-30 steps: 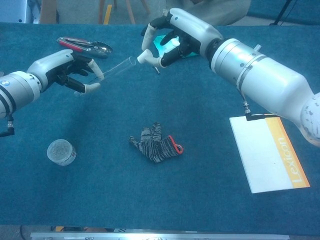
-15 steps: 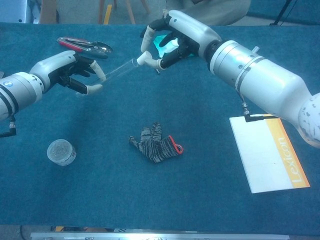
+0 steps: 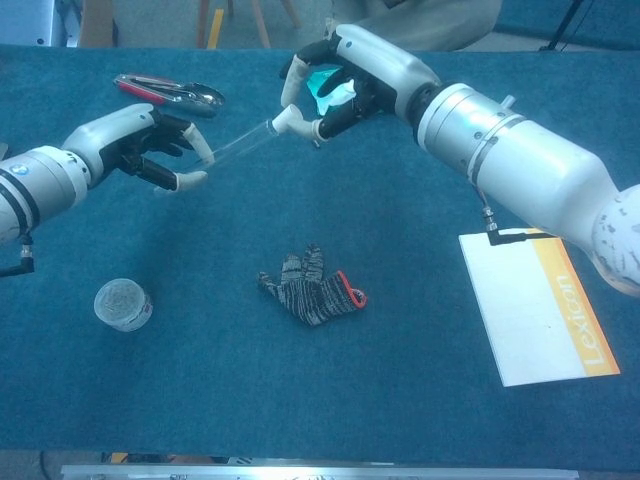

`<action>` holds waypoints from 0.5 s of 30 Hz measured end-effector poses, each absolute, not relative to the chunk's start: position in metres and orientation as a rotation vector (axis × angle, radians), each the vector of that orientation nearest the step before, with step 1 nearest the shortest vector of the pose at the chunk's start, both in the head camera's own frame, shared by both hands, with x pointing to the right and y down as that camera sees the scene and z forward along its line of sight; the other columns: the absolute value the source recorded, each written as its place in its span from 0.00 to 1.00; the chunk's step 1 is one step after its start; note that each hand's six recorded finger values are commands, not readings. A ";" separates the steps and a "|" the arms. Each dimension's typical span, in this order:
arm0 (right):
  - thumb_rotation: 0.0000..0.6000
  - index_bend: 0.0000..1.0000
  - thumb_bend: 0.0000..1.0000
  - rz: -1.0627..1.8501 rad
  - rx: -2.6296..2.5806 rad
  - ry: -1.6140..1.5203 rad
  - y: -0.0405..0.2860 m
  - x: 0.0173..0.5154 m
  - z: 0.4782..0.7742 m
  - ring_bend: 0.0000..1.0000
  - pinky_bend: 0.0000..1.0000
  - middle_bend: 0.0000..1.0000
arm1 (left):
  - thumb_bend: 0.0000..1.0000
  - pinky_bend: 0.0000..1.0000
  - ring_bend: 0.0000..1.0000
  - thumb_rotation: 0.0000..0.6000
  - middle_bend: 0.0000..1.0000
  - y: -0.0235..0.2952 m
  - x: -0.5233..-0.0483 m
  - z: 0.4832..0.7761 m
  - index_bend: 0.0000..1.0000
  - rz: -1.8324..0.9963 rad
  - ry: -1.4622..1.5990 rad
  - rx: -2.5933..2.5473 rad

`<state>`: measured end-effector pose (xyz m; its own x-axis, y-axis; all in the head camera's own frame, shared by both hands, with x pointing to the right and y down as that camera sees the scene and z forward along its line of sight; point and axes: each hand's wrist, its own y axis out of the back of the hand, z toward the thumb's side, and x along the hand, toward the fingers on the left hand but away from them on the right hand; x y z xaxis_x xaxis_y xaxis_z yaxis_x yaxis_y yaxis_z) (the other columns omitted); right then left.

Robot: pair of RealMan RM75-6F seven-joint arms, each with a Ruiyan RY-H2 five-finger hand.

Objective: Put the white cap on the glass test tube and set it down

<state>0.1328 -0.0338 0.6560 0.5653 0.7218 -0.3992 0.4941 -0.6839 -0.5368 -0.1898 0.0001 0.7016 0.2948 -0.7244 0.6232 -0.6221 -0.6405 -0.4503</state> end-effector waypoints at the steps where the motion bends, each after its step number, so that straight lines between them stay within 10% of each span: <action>1: 1.00 0.58 0.32 0.863 -2.437 -0.990 -0.034 0.133 0.656 0.07 0.23 0.25 | 0.34 0.13 0.16 1.00 0.32 0.000 -0.190 0.701 0.55 -1.271 1.270 -2.428; 15: 1.00 0.58 0.32 0.868 -2.441 -0.992 -0.034 0.132 0.659 0.07 0.23 0.25 | 0.34 0.13 0.16 1.00 0.32 0.000 -0.189 0.702 0.55 -1.275 1.262 -2.429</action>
